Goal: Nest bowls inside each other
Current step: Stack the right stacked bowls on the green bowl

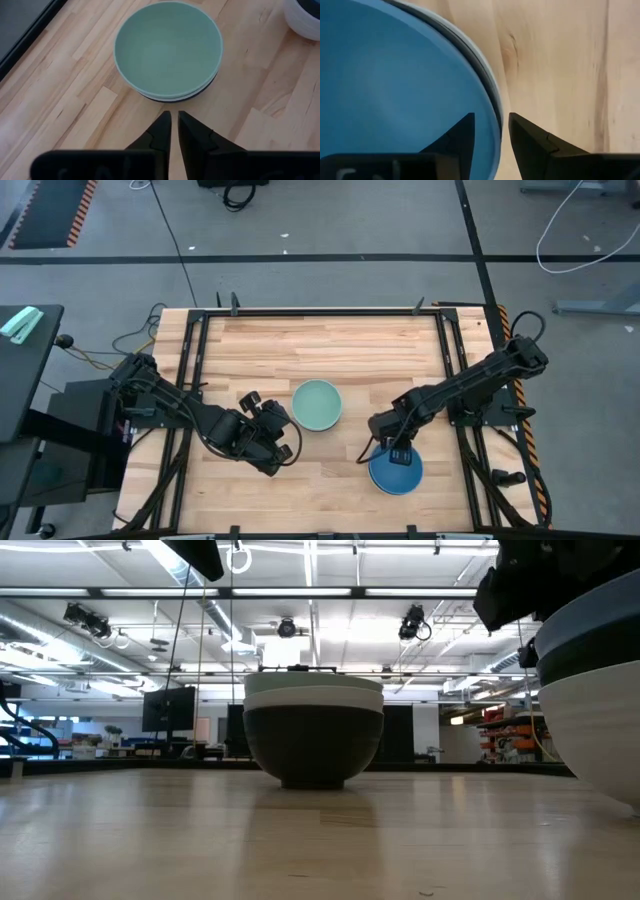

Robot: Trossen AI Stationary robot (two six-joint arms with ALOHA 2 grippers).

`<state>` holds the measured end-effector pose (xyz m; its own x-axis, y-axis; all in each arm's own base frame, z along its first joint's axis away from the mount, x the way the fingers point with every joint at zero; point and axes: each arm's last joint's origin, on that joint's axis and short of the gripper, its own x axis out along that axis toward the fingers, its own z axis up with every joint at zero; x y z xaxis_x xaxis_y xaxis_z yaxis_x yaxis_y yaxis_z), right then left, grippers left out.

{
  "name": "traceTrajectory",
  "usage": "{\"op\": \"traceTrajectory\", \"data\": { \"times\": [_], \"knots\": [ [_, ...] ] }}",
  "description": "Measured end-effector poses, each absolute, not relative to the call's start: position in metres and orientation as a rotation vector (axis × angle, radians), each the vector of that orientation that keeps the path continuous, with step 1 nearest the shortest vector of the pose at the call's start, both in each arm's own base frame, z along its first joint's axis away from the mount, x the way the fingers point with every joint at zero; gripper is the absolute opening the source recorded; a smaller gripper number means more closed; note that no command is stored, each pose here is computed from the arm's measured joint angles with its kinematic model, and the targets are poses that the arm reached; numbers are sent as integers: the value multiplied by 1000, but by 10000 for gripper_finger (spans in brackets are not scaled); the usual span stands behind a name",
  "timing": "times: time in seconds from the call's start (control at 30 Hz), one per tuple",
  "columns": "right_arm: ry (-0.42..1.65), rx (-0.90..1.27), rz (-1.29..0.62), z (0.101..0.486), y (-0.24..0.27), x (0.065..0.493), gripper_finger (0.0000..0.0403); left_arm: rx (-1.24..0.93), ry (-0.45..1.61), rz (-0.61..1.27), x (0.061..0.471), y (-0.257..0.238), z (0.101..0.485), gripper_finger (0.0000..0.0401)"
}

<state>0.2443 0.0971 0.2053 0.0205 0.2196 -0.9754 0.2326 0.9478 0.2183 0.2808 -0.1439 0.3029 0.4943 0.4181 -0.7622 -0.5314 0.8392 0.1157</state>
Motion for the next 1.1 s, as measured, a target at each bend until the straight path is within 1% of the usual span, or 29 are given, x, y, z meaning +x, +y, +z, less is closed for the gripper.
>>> {"op": "traceTrajectory", "data": {
  "times": [0.4,0.7,0.8,1.0,1.1],
  "knots": [
    [1549,403,53,172,95,236,128,-141,883,579,281,-144,303,42],
    [1539,405,57,170,95,236,126,-142,882,578,281,-144,303,39],
    [1532,406,60,170,96,237,113,-142,882,578,281,-144,303,35],
    [1523,410,69,171,96,238,58,-142,882,578,281,-144,303,30],
    [1520,392,79,171,96,238,54,-144,880,578,281,-144,303,32]
  ]
}}
